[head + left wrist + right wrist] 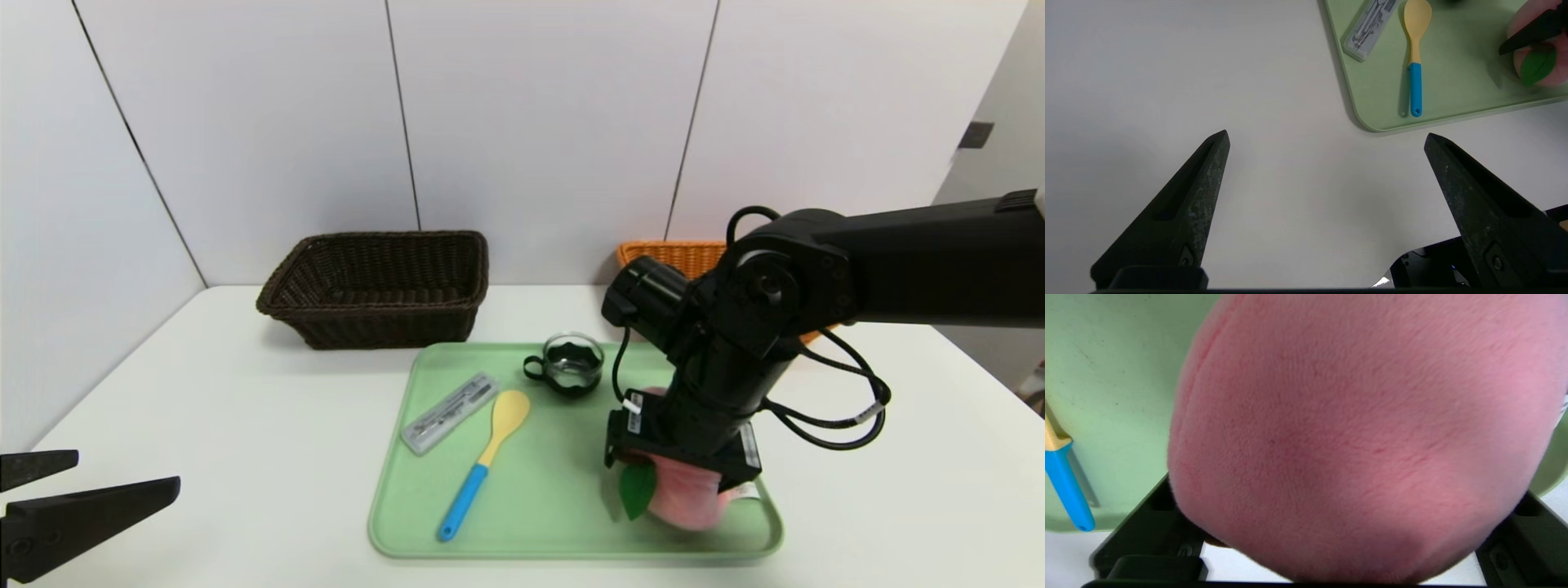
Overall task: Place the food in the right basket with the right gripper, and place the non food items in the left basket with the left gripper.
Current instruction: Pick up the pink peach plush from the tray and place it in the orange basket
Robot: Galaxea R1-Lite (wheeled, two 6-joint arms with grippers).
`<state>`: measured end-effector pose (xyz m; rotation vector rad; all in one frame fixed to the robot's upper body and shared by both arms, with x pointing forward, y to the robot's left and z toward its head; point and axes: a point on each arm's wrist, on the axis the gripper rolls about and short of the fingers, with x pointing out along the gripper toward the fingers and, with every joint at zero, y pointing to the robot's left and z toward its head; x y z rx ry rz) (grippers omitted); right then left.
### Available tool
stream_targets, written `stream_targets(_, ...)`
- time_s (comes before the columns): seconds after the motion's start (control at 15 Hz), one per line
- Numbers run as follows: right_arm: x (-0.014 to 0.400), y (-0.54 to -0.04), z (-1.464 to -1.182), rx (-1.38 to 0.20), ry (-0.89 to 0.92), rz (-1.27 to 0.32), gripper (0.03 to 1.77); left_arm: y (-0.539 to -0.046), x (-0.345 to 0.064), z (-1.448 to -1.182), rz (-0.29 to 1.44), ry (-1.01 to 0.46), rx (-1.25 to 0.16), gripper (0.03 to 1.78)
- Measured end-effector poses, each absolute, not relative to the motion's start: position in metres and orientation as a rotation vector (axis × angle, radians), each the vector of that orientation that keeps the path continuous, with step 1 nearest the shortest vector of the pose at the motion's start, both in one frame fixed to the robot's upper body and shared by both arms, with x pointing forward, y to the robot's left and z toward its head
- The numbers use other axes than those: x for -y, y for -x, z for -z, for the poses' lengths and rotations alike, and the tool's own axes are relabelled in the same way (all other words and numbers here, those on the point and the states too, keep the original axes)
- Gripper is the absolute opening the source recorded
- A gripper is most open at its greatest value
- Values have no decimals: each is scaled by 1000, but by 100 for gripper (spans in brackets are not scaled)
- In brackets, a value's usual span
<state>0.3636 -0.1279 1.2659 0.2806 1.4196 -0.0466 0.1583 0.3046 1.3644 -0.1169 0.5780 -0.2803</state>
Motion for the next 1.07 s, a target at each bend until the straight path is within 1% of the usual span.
stream_targets(0.13,128,-364,-1265,-1420,-278,51,127,-158,-304,-1363,280,116,-581,169)
stream_targets(0.27,128,-364,-1265,-1421,-281,46,105,-159,-304,-1362,279,114,-585,169)
stream_targets(0.47,129,-362,-1270,-1408,-278,34,84,-159,-304,-1361,279,114,-588,169)
stream_targets(0.53,130,-361,-1274,-1398,-280,24,80,-159,-304,-1361,278,114,-589,169)
stream_targets(0.6,131,-359,-1280,-1381,-288,13,80,-159,-304,-1361,278,113,-589,169)
stream_targets(0.8,137,-352,-1307,-1309,-321,-24,78,-159,-304,-1360,277,112,-594,169)
stream_targets(1.0,147,-340,-1349,-1190,-365,-112,78,-159,-304,-1360,279,112,-592,169)
stream_targets(1.07,152,-336,-1366,-1127,-375,-152,78,-159,-304,-1359,279,112,-594,169)
